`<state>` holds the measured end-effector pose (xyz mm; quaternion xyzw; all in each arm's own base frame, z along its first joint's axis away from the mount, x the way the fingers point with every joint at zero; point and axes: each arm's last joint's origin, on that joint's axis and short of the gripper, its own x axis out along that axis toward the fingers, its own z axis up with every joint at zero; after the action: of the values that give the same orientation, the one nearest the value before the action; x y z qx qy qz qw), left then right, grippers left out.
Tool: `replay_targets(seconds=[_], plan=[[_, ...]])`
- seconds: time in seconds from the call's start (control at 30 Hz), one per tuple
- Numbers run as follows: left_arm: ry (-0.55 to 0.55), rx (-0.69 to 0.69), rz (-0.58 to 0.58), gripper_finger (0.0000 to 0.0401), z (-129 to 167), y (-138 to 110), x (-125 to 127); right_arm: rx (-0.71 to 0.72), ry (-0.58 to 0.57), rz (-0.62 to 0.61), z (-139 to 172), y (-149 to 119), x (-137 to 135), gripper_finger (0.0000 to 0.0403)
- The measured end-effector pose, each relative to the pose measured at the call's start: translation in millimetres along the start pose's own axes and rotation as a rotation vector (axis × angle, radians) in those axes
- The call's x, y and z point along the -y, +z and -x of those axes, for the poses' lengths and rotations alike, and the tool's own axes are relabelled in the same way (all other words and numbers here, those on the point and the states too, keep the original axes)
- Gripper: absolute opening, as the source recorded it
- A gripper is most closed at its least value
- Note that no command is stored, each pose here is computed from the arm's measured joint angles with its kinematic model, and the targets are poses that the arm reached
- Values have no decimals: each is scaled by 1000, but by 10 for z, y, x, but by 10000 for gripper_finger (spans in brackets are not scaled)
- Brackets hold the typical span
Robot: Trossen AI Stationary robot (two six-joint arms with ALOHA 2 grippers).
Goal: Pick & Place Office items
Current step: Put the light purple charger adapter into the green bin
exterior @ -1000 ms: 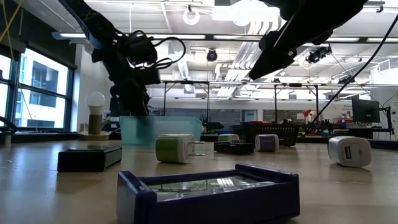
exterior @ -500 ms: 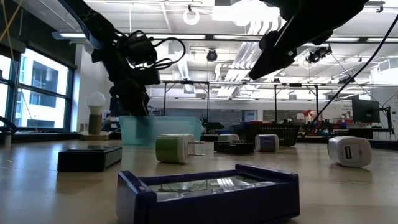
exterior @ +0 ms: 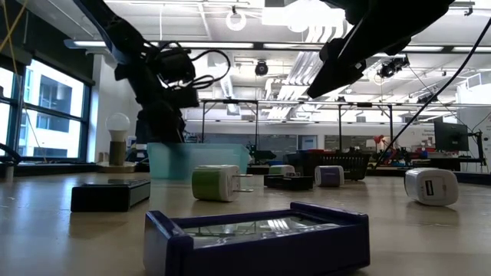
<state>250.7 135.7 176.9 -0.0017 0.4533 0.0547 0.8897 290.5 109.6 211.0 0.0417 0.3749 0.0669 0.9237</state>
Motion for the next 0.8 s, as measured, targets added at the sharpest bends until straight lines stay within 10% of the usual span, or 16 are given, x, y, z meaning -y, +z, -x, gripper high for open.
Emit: replay_targets(seconds=[0.8], plan=[[50, -17, -4, 239, -95, -4, -20, 0, -1, -1, 0, 1, 3, 361]])
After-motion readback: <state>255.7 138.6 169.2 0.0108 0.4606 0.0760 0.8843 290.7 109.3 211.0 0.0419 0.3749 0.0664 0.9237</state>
